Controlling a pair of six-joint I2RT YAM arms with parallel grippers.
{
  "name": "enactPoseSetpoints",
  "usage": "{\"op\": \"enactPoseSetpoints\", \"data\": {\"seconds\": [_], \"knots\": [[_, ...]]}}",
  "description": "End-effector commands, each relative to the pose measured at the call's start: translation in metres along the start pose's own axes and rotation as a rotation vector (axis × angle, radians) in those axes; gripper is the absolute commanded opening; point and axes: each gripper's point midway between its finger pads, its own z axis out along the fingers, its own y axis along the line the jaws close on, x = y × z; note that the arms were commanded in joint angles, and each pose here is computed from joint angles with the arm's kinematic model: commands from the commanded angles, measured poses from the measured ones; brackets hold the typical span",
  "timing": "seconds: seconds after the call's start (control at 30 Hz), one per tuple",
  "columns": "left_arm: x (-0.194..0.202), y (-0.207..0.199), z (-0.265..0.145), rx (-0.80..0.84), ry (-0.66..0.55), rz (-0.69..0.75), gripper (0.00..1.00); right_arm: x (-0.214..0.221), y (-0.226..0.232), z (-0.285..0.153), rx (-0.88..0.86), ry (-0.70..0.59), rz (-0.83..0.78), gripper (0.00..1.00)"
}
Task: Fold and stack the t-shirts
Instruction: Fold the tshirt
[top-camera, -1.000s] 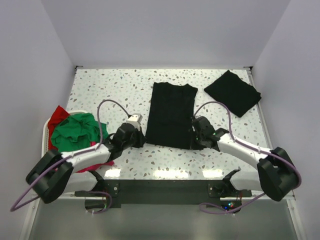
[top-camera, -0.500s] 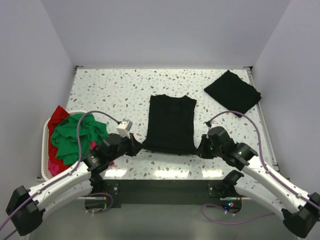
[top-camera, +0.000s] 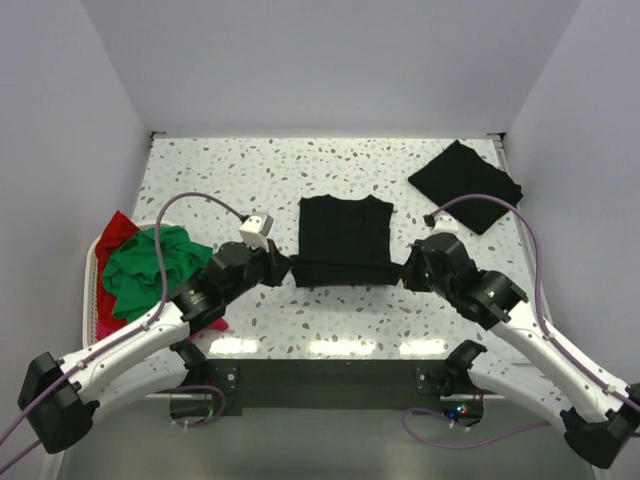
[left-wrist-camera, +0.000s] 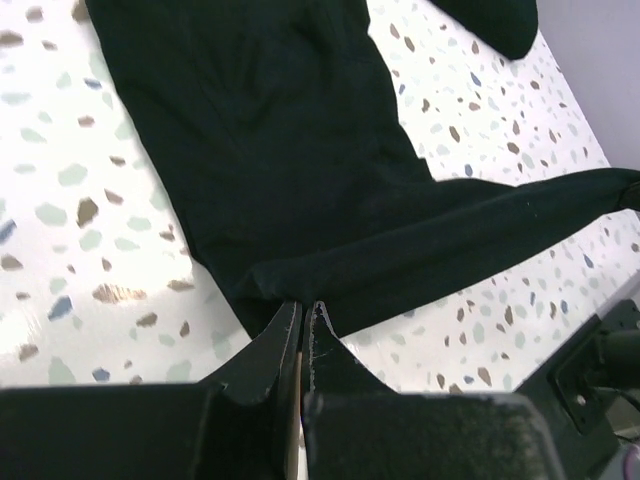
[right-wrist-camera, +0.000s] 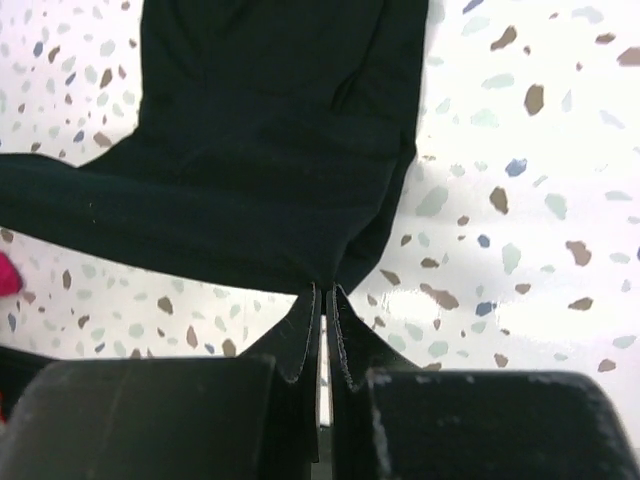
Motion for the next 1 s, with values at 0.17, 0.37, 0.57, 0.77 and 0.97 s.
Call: {"op": "enactPoseSetpoints", "data": {"seconds": [0.17,0.37,0.57,0.77,0.97], "knots": [[-0.066,-0.013,0.031,-0.021,-0.157,0.108,0.00,-0.081,-0.007,-0.002,0.189,-0.238,-0.056,0.00],[-0.090,-0.010,0.048,0.035,-0.182,0.096,0.00,-0.112,-0.005,0.006,0.247,-0.290,-0.083,0.00],[-0.105,0.004,0.066,0.054,-0.180,0.091,0.00,-0.136,-0.008,0.042,0.254,-0.270,-0.070,0.00],[-0.095,0.027,0.102,0.065,-0.105,0.062,0.00,-0.160,-0.016,0.079,0.290,-0.251,-0.076,0.00],[-0.094,0.052,0.134,0.033,-0.068,0.026,0.00,-0.175,-0.026,0.120,0.324,-0.208,-0.080,0.00]]}}
